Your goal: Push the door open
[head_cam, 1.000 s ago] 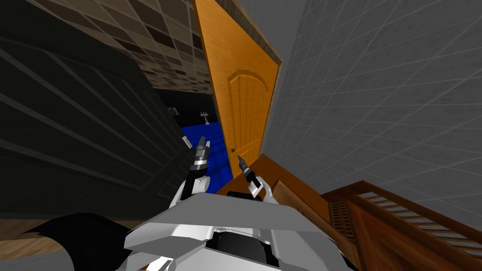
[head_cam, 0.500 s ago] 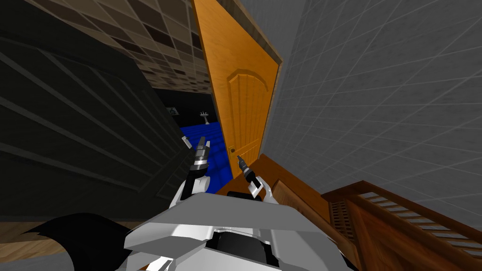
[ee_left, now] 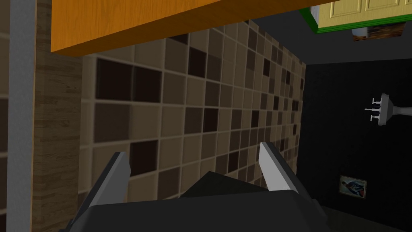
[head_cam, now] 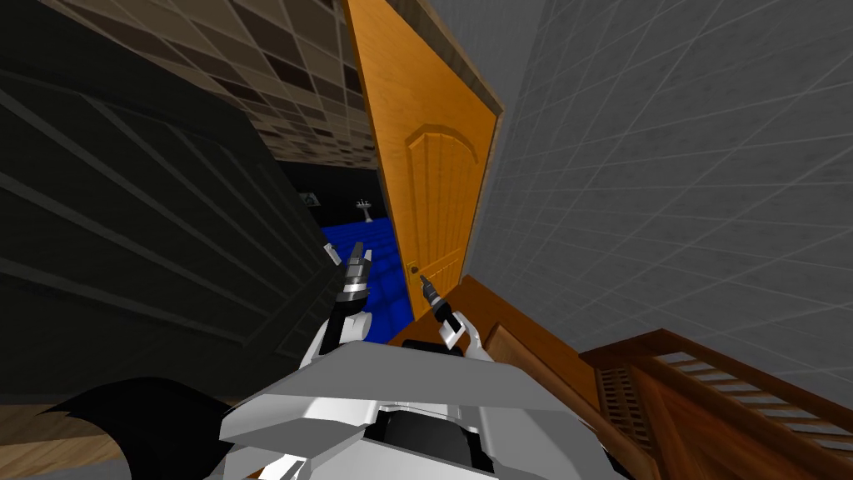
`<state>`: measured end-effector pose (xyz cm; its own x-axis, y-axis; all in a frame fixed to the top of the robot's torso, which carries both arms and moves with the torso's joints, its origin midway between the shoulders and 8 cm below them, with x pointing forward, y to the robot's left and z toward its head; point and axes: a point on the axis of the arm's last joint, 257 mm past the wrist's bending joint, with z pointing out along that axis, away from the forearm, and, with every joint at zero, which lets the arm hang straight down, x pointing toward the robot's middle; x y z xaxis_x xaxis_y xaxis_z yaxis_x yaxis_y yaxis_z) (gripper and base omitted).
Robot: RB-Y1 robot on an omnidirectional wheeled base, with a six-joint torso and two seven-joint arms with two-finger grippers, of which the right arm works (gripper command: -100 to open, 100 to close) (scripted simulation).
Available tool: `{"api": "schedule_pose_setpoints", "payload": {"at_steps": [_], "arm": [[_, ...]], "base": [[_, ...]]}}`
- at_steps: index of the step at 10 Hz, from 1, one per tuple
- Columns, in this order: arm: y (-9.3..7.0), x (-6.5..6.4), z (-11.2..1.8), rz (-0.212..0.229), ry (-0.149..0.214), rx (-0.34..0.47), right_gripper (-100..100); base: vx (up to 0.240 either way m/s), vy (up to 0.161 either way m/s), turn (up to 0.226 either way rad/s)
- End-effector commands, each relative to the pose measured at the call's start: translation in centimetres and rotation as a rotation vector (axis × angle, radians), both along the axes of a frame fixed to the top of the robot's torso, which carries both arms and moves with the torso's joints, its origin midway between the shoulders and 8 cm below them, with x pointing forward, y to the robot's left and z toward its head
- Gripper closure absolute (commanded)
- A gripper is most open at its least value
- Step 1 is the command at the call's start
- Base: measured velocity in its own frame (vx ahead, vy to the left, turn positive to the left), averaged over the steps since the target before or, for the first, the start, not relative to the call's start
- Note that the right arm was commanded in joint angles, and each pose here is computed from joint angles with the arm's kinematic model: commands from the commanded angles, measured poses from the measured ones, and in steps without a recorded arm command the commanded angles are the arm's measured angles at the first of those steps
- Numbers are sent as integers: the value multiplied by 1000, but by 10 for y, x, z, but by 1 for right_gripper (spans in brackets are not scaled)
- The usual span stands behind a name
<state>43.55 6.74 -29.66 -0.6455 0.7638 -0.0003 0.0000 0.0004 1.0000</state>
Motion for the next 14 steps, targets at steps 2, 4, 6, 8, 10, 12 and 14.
{"api": "schedule_pose_setpoints", "payload": {"at_steps": [2,4,6,8,10,12,14], "arm": [[0,5,0,-9,-1,0,-100],[-1,10,0,-18,-1,0,-100],[-1,10,1,-19,-1,0,-100],[-1,10,1,-19,-1,0,100],[-1,10,1,-19,-1,0,100],[-1,10,1,-19,-1,0,100],[-7,19,4,-37,-8,-2,100]], "base": [[166,120,32],[198,145,46],[123,103,14],[-13,-15,8],[-5,-7,9],[0,0,0],[56,130,-38]]}}
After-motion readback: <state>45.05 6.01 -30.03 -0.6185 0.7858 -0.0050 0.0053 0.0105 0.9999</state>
